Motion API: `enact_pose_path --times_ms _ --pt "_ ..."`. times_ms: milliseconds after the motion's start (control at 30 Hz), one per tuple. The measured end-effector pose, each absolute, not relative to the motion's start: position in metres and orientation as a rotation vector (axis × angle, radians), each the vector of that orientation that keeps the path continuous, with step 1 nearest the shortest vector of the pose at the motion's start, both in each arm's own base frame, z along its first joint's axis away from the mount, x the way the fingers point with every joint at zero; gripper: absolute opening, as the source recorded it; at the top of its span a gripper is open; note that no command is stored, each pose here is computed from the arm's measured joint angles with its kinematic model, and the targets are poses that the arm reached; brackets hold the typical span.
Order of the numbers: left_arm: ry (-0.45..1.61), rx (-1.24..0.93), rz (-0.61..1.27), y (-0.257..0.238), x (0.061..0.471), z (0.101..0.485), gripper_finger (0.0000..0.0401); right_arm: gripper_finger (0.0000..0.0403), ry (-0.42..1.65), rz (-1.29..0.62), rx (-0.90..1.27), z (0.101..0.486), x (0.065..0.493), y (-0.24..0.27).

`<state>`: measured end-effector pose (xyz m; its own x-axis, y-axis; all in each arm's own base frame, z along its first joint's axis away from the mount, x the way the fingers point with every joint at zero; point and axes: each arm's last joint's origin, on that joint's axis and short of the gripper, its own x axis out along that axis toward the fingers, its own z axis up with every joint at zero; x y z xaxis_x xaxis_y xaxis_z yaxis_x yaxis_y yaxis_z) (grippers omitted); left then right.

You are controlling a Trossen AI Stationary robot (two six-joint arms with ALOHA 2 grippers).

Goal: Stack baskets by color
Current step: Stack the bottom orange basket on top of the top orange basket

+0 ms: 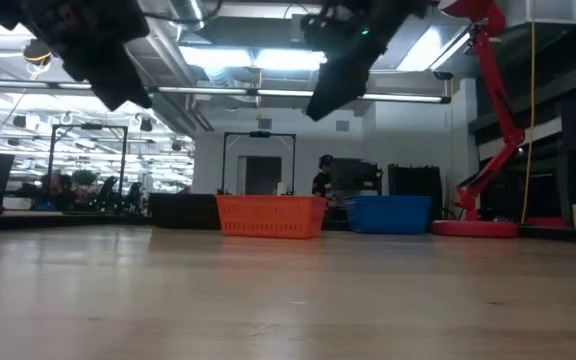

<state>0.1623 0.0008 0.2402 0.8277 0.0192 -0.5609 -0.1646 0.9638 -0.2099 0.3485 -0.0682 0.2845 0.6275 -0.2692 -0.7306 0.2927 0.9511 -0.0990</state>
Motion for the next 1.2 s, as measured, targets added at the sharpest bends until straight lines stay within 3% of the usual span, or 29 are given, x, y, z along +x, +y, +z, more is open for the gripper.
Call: enact_pose_path --times_ms 200,367,600,1067,1200 --pt "0.414 -0.078 0.072 -0.001 0.153 0.220 0.0034 0.0155 0.982 -0.365 0.076 0.276 0.375 -0.088" --pt "0.306 -0.077 0.081 0.000 0.144 0.193 0.0034 0.0155 1.069 -0.322 0.130 0.255 0.388 -0.103" --pt "0.198 -0.093 0.068 -0.001 0.130 0.188 0.0034 0.0155 1.130 -0.303 0.142 0.229 0.395 -0.116" --pt "0.187 -0.093 0.045 -0.008 0.110 0.189 0.0013 0.0155 1.114 -0.259 0.023 0.204 0.412 -0.123" --pt "0.206 -0.095 0.026 -0.011 0.111 0.173 0.0004 0.0155 1.100 -0.318 -0.015 0.203 0.413 -0.128"
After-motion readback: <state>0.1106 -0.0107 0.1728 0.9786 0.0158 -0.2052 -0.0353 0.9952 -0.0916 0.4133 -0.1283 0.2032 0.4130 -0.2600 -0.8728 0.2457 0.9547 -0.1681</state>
